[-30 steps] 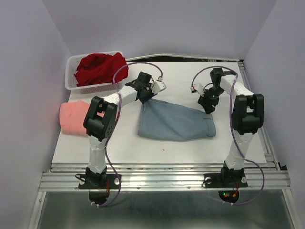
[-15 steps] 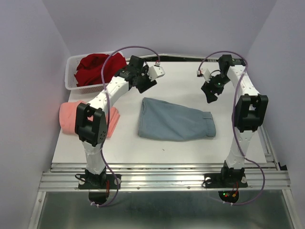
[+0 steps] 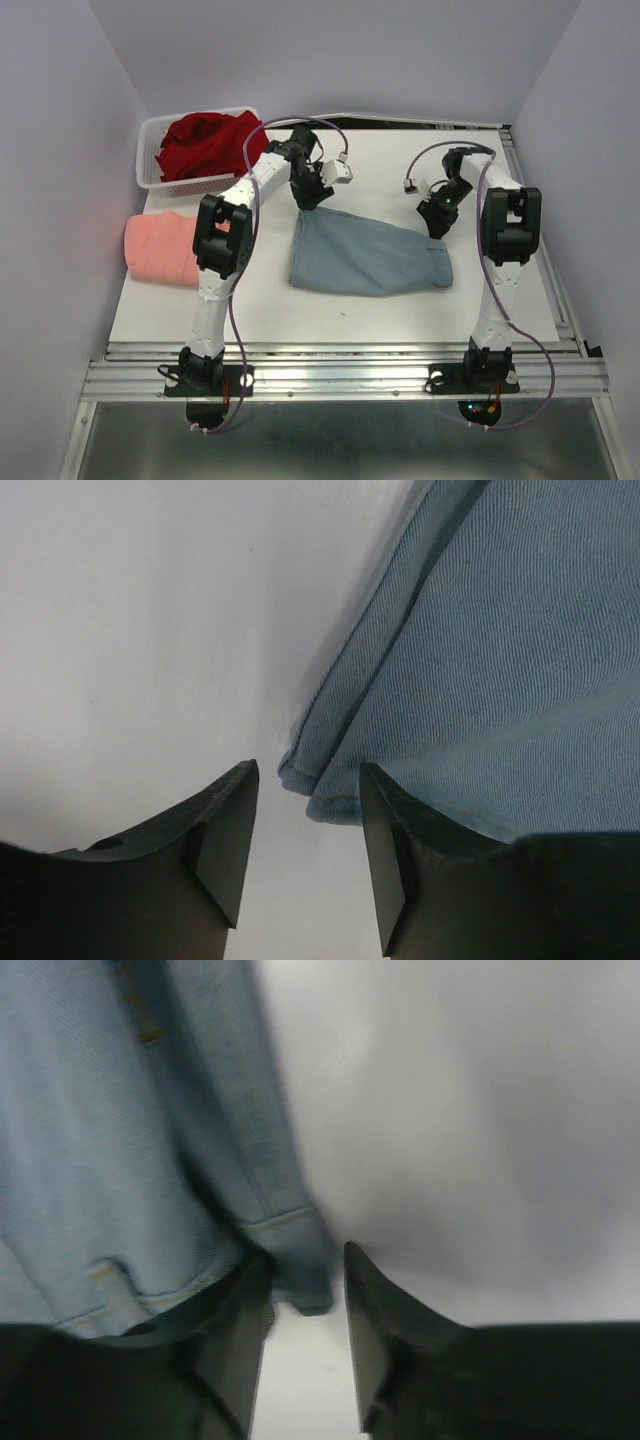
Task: Fold and stack the skirts
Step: Fold the skirt
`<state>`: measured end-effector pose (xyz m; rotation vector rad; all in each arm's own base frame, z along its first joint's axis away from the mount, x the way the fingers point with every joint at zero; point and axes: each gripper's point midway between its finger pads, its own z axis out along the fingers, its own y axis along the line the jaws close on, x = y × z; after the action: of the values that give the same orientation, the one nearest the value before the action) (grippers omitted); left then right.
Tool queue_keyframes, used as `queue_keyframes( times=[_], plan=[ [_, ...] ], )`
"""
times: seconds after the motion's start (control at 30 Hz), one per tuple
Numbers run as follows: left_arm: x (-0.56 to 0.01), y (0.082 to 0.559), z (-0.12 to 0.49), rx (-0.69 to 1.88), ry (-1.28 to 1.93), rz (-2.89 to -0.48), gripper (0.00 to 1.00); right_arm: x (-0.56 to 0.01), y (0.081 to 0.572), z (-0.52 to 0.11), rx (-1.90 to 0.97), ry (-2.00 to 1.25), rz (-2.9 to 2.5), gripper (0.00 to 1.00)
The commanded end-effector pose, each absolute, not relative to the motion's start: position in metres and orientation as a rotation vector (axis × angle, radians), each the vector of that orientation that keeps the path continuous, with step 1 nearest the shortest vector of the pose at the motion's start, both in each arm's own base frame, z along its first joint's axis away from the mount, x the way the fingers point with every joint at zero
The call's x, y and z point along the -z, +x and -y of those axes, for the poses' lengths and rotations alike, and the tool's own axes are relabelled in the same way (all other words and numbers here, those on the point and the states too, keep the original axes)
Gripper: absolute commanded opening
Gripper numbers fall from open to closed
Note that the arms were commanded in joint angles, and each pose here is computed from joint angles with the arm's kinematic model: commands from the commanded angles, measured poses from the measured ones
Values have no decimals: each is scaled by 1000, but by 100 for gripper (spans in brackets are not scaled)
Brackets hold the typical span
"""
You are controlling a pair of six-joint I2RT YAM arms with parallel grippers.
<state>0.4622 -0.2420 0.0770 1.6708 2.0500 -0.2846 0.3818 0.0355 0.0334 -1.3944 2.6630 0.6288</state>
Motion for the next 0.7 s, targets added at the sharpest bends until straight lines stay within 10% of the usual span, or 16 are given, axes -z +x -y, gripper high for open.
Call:
queue_keyframes(
  times=[0.0,0.23,0.67],
  plan=[
    [-110,465,241,269,1550,-2034,54,-32,349,-33,-647,-1410,-2694,27],
    [-125,460,233,235,1329,-2125,52,-23,294,-31,-687,-1392,-2773,7],
    [-153,321,256,396,1054,-2282,51,-51,247,-63,-990,-1243,-2760,16]
  ],
)
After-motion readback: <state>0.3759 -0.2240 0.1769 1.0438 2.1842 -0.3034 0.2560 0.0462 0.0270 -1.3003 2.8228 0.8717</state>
